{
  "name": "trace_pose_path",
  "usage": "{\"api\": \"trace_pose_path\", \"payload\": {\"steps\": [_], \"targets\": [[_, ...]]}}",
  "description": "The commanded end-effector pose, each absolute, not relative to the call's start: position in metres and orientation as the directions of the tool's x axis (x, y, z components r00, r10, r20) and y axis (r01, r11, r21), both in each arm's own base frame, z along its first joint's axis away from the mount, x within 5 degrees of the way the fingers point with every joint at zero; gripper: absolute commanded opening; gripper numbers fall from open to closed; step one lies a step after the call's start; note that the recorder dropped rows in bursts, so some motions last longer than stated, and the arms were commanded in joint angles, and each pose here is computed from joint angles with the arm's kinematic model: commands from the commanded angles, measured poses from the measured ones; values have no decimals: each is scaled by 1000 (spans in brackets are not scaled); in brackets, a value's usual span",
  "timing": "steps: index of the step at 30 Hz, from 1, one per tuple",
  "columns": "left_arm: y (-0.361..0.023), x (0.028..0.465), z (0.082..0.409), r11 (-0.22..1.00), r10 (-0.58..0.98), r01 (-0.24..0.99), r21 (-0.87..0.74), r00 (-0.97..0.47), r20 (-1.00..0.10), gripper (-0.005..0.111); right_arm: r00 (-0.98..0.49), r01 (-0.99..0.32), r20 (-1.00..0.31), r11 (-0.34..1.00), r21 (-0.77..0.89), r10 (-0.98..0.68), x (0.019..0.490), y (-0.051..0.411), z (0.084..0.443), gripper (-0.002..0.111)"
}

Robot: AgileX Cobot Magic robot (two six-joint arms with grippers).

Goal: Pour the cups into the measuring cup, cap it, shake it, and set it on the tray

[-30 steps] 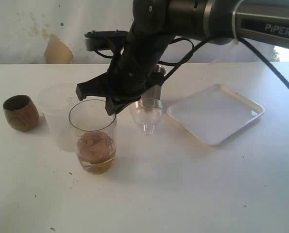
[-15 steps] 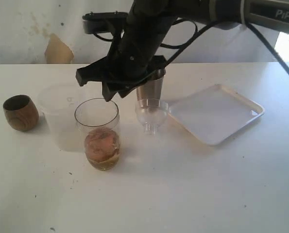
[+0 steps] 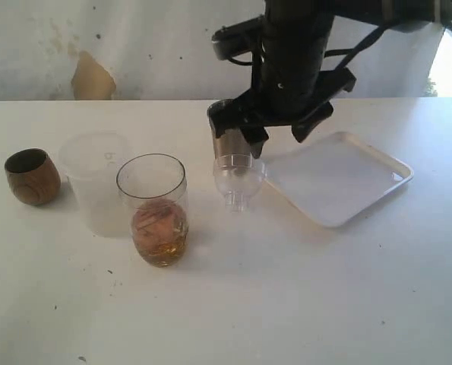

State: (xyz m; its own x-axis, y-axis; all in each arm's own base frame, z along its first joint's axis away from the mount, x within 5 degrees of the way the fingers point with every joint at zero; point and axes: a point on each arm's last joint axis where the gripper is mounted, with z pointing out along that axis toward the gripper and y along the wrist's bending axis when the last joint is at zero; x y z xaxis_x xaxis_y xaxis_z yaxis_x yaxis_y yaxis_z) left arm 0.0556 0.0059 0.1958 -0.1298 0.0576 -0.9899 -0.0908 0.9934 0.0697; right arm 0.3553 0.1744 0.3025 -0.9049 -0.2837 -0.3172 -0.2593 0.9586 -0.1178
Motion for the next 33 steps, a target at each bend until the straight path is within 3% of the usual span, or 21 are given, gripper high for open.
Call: {"api": "trace_pose_path", "payload": {"steps": [1, 13, 17, 33], "targets": [[6, 56, 195, 994, 51, -92, 62, -121, -991, 1, -926, -216, -295, 971, -100, -237, 353, 170, 289, 59], [6, 56, 195, 994, 51, -92, 62, -121, -991, 1, -939, -121, -317, 991, -60, -134, 361, 152, 257, 59], [6, 56, 195, 994, 51, -92, 62, -121, -991, 1, -924, -132, -367, 990, 53, -104, 362, 162, 242, 59], [6, 56, 195, 994, 51, -92, 62, -121, -991, 1, -917, -190, -371, 978, 87, -145, 387, 179, 177, 59]]}}
